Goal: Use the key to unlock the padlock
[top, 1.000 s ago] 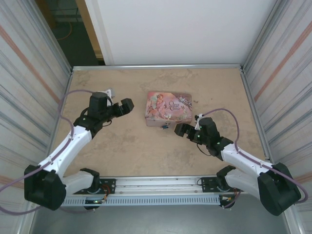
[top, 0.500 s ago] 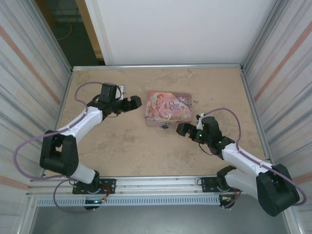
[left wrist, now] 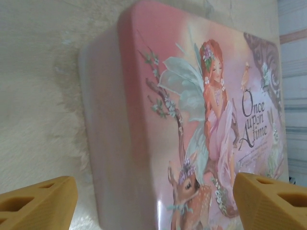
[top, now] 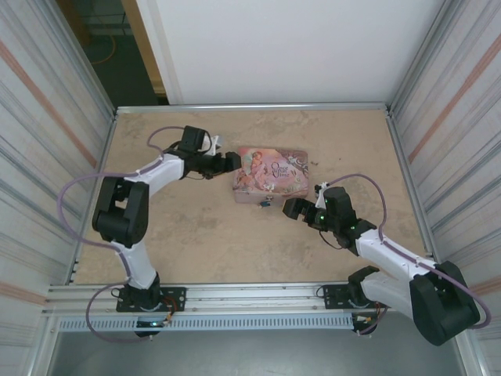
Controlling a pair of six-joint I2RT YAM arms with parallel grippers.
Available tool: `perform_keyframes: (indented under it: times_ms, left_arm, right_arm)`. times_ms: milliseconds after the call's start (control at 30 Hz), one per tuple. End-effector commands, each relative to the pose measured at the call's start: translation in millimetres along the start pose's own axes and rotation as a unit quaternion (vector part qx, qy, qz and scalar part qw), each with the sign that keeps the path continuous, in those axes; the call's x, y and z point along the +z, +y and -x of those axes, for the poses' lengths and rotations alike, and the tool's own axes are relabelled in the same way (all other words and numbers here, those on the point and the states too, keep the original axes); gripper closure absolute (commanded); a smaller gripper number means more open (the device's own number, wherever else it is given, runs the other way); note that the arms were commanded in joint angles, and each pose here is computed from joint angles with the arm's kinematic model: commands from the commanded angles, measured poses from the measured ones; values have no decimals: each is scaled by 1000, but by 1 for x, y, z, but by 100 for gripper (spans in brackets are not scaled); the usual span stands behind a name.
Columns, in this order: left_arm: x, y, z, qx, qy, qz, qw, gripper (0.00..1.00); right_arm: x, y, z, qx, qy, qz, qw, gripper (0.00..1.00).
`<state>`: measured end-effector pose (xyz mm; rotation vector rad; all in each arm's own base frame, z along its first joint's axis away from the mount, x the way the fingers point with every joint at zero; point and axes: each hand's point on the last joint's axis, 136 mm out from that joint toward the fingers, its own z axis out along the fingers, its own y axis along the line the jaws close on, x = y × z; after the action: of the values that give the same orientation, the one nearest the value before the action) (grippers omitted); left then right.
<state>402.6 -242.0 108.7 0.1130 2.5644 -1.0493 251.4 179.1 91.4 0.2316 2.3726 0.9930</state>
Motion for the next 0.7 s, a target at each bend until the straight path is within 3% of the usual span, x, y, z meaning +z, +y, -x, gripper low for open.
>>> perform_keyframes:
  times_ms: [0,233,667]
  left_arm:
    - [7,-7,-6,16,23,-6,1000,17]
    - [14,10,-20,-2,38,14,999,23]
    - [13,36,-59,-34,58,43,997,24]
  right_arm:
    - [0,8,8,-20,-7,12,1000,1]
    - [5,13,13,-32,-4,21,999,1]
    - [18,21,33,-48,-12,28,998,1]
